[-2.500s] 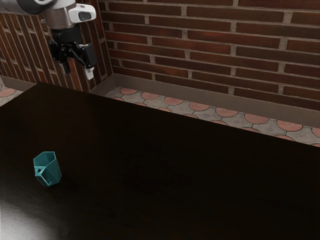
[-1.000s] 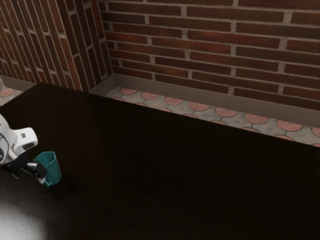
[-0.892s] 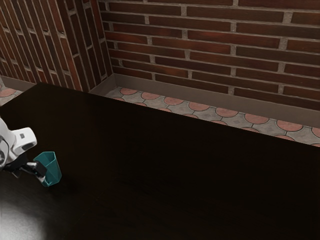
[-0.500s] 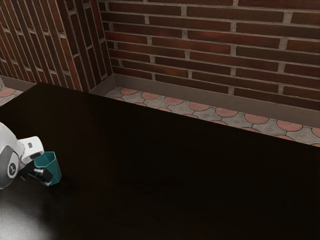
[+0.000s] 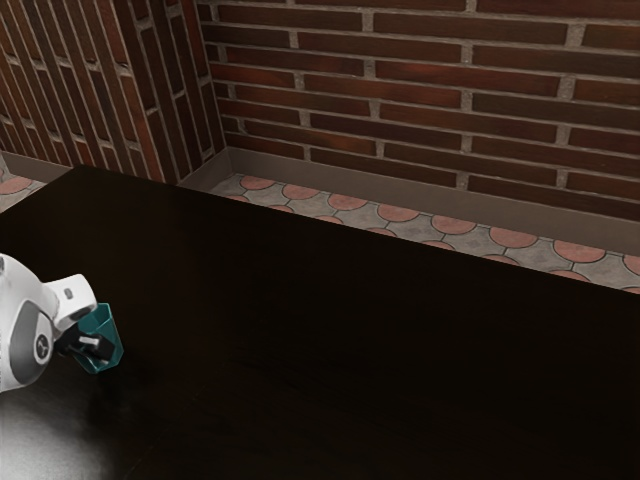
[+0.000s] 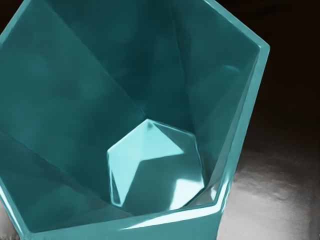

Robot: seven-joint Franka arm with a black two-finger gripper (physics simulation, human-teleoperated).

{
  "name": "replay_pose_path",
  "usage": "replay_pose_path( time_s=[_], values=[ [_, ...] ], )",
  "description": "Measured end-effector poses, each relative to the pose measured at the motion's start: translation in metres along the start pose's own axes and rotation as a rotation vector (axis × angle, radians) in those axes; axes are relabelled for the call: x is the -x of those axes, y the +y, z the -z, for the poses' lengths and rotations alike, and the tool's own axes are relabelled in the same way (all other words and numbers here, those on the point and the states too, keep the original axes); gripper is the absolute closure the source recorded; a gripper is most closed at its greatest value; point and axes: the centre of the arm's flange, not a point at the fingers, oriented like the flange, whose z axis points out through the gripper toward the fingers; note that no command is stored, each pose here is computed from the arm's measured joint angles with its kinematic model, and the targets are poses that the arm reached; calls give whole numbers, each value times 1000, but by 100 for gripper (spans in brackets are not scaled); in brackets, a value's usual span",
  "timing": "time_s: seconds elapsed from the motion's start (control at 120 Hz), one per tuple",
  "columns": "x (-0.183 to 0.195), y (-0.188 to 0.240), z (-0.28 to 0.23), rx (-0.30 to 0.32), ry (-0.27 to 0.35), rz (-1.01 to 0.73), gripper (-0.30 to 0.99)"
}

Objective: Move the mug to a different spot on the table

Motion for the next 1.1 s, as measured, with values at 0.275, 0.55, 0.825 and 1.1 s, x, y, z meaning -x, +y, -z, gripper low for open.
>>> replay_pose_path(
  time_s=[0.275,0.55,0.825,1.1],
  values=[
    [-1,5,-6,10,5,45,17],
    [3,3,-12,15,-8,64,47],
    [0,8,-9,10,9,47,62],
    [-18,31,13,-29,139,-61,74]
  ],
)
